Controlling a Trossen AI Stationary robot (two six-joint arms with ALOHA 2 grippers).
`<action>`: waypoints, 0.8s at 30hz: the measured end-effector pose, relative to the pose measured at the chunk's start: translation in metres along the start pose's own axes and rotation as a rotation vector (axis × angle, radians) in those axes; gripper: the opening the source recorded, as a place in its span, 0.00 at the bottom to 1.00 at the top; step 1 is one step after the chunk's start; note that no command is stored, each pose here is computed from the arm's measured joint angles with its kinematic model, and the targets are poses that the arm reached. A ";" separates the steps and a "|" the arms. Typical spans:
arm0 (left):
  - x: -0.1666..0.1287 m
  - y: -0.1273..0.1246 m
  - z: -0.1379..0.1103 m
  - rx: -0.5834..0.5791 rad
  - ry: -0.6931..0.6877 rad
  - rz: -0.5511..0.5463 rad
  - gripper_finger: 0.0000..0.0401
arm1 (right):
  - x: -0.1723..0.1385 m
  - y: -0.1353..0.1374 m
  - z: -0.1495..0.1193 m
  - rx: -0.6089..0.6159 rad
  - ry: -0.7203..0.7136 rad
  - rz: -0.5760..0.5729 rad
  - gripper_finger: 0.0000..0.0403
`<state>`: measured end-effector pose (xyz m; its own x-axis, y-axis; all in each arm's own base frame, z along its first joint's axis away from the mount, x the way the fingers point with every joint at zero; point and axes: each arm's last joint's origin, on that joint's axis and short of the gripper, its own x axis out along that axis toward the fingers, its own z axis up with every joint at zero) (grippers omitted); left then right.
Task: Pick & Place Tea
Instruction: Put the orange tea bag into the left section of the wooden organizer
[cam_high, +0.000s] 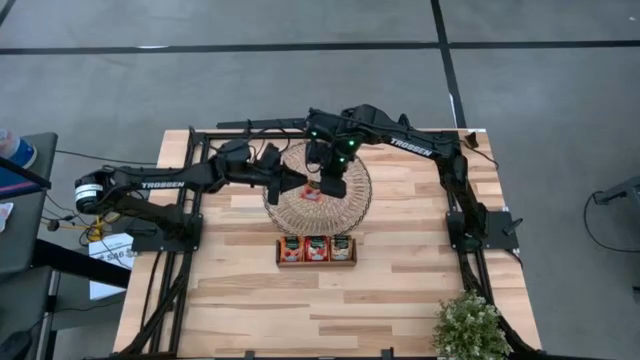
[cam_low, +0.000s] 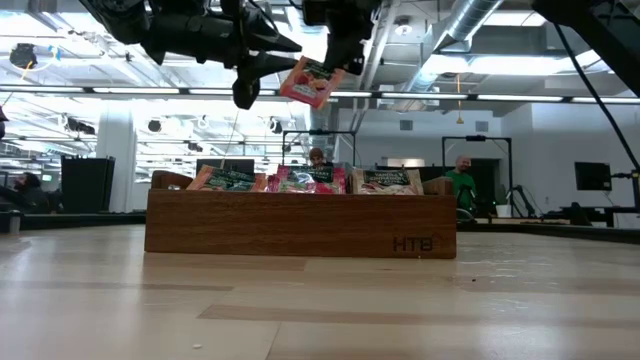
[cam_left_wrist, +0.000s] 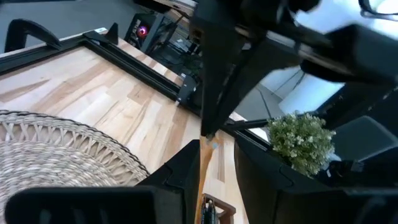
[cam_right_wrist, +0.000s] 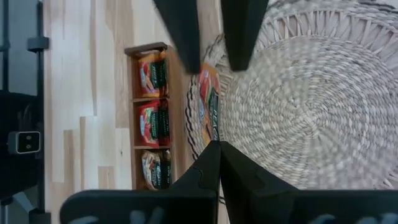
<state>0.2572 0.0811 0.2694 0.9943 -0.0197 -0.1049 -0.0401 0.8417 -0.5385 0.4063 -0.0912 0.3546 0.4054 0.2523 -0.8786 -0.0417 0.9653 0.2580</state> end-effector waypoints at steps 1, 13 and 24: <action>0.001 -0.001 -0.001 0.011 0.001 -0.002 0.22 | 0.000 0.000 0.001 -0.002 -0.008 0.010 0.00; 0.029 0.002 0.003 0.050 0.052 -0.012 0.22 | 0.000 0.000 0.001 0.024 -0.014 0.039 0.00; 0.030 0.003 0.001 0.026 0.187 0.041 0.22 | -0.002 -0.005 0.000 0.039 -0.013 0.035 0.00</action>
<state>0.2868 0.0832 0.2654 0.9561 -0.0835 -0.2810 -0.0747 0.8576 -0.5088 0.4052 -0.0966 0.3550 0.4161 0.2849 -0.8635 -0.0203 0.9523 0.3045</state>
